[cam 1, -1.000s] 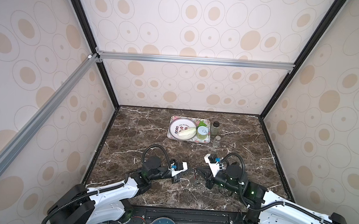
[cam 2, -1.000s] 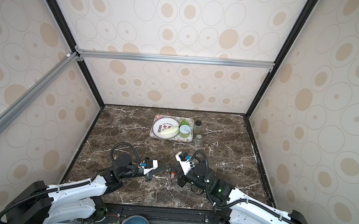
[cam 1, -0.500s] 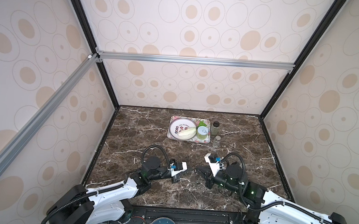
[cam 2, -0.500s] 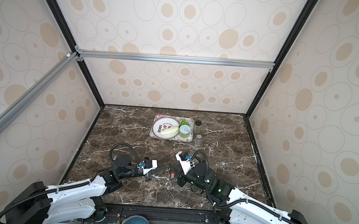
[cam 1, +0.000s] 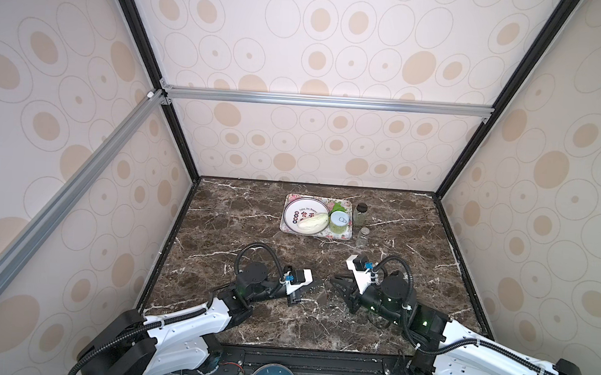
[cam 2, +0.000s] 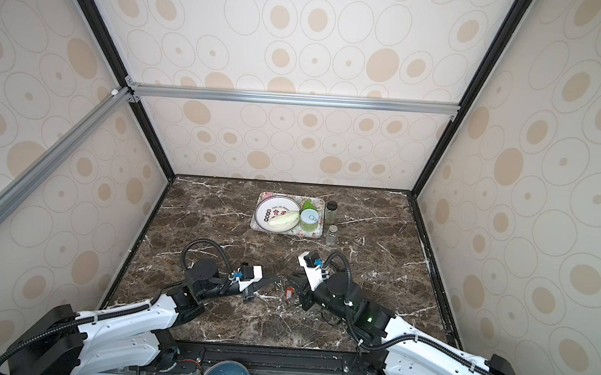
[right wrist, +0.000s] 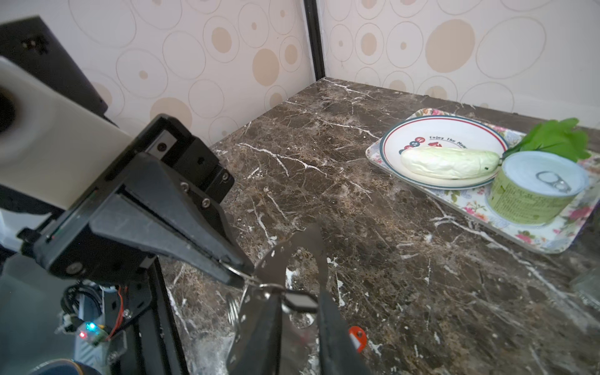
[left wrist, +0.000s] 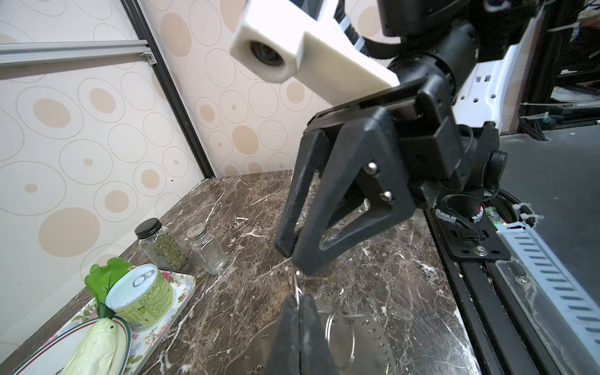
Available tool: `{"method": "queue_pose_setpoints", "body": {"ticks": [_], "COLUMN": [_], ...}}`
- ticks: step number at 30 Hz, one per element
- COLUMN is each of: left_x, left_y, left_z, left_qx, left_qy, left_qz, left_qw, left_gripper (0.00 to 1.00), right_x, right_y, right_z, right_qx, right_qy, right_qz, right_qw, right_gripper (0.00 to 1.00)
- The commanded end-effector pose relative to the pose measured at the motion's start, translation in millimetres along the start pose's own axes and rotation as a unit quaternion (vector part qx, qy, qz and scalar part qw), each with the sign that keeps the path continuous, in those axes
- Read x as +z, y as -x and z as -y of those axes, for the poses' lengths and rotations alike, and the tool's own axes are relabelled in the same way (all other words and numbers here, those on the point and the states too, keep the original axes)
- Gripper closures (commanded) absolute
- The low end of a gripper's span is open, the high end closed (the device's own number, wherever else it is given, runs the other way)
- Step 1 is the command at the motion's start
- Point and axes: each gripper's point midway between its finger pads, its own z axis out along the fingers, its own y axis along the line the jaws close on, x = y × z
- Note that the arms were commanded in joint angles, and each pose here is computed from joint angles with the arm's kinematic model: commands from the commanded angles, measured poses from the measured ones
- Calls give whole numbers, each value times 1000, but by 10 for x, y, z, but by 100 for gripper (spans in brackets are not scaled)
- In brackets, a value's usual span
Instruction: Put the keys on the keyring
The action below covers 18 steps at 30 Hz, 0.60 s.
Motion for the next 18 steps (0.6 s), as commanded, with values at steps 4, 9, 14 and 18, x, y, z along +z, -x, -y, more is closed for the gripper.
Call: {"method": "queue_pose_setpoints", "body": {"ticks": [4, 9, 14, 18], "left_x": [-30, -74, -74, -82], "left_y": [149, 199, 215, 219], "left_z": [-106, -125, -128, -133], "left_qx": [-3, -4, -8, -5], "left_qy": [38, 49, 50, 52], "left_qz": [33, 44, 47, 46], "left_qw": [999, 998, 998, 998], "left_gripper": [100, 100, 100, 100], "right_x": [-67, -120, -165, -145], "right_y": [0, 5, 28, -5], "right_z": [208, 315, 334, 335], "right_qx": [3, 13, 6, -1], "right_qy": [-54, -84, -90, -93], "right_qz": [20, 27, 29, 13], "right_qw": [998, 996, 995, 996], "right_gripper": [64, 58, 56, 56]}}
